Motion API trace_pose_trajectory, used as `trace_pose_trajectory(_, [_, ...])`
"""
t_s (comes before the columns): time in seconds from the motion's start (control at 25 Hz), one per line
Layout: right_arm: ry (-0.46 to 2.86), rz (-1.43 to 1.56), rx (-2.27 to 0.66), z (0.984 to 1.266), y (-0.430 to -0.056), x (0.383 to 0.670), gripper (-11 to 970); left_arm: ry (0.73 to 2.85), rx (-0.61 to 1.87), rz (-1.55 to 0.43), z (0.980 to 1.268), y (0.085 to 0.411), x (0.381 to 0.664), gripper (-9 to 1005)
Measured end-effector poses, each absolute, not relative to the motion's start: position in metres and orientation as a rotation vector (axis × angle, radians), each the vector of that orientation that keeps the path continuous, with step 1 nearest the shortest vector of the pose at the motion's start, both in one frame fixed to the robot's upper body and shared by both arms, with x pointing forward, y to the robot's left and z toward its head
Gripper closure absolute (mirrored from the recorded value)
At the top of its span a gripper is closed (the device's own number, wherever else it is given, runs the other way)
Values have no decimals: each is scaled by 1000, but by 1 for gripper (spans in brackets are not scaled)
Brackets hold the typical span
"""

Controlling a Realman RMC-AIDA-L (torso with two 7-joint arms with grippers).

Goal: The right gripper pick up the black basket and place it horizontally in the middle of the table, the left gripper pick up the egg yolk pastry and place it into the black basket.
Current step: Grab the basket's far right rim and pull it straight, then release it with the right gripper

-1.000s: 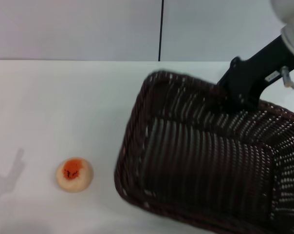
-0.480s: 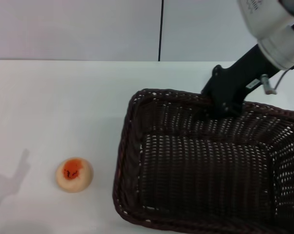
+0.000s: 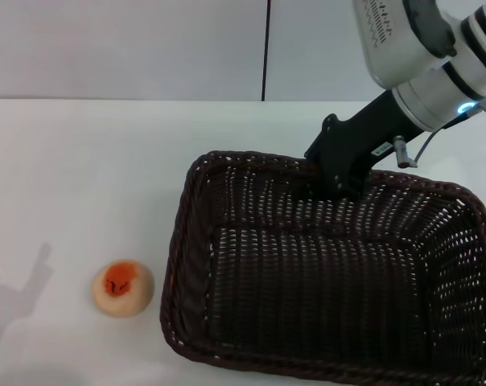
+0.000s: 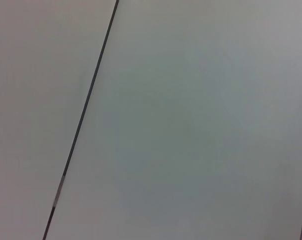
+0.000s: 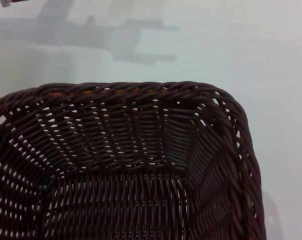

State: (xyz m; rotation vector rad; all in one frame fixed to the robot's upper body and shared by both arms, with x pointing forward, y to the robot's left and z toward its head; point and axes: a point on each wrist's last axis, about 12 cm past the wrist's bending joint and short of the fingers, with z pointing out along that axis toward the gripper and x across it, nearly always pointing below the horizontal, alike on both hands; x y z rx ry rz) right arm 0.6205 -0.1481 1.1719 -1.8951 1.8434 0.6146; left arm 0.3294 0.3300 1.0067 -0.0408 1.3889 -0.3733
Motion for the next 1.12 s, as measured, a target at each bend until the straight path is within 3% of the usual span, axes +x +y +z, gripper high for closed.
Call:
trace_pose_trajectory(0.84, [1787,572,-1870,1165,-142,623,755,1372,-30,-376,1009,330,342,192])
trace_pose_trajectory(1.04, [1769,581,-1870,1165,-141,622,568,1371,-29,-377,1009,330,342,193])
trace_pose_trajectory(1.12, [1765,589,-1866,1165,-141,622,437,1370,-28,-377,1009,330,343,193])
